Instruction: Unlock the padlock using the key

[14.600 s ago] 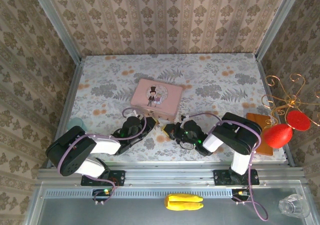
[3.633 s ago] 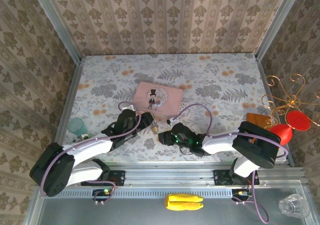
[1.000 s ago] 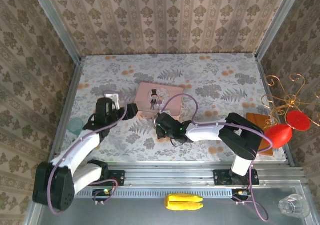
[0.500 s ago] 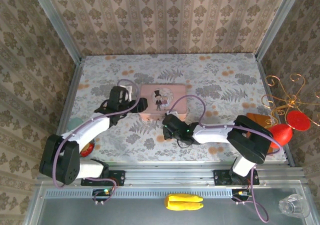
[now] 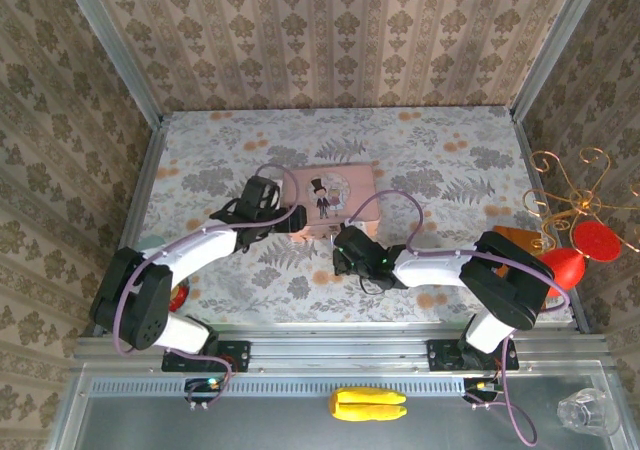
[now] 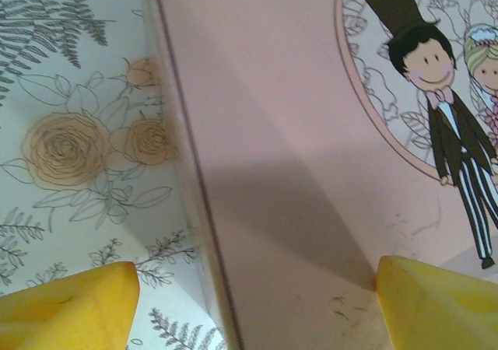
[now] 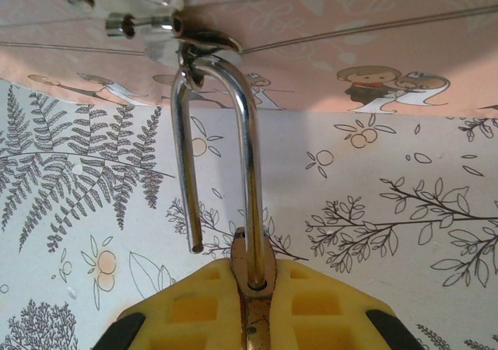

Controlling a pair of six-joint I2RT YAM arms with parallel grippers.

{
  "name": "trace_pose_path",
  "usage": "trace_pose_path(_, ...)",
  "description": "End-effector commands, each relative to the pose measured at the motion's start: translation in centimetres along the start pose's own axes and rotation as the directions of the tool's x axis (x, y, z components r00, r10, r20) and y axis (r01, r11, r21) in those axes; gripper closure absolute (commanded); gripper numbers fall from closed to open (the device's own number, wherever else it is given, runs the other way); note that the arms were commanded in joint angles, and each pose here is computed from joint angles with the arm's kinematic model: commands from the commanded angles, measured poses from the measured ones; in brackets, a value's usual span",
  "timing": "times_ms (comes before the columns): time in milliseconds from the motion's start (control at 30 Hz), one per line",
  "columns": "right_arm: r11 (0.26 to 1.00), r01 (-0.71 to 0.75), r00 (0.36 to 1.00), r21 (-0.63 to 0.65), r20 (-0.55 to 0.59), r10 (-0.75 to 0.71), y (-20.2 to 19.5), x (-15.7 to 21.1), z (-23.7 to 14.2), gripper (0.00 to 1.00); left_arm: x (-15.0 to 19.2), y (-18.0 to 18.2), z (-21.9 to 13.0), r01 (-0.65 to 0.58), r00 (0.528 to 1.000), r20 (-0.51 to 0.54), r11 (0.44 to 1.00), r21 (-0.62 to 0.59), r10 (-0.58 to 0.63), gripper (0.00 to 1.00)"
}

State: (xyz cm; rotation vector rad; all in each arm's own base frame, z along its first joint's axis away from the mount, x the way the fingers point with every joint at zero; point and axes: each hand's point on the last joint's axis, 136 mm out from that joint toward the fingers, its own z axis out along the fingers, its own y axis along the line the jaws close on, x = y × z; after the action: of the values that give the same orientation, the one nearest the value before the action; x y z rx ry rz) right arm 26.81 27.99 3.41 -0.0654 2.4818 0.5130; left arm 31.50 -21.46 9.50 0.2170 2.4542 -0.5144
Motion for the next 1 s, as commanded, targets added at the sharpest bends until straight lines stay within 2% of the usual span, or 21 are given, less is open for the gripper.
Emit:
trace_pose_path(0,0.997,-0.083,0.993,0.006,0.080,0.082,-0.7,-1.8,-0.9,1.00,2.0,-0.2,0.3,-0.009,0.998,-0.056,0.999,-0.035,0.007,0.20)
trace_pose_path(433,0.982,-0.182,0.974,0.049,0.144,0.173,-3.2,-2.9,-2.0,1.00,6.6,-0.5,1.1,0.015,0.996,-0.091,0.998,-0.068,-0.022,0.23)
trace_pose_path(600,0.966,-0.242,0.958,0.089,0.181,0.223,-4.6,-3.2,-2.4,1.00,7.4,-0.8,1.1,0.026,0.997,-0.074,0.996,-0.084,-0.032,0.24)
trace_pose_path(967,0.924,-0.375,0.912,0.071,0.208,0.354,-6.1,-4.5,-2.2,1.00,8.6,-2.7,0.5,0.016,0.999,-0.027,0.997,-0.079,-0.018,0.24)
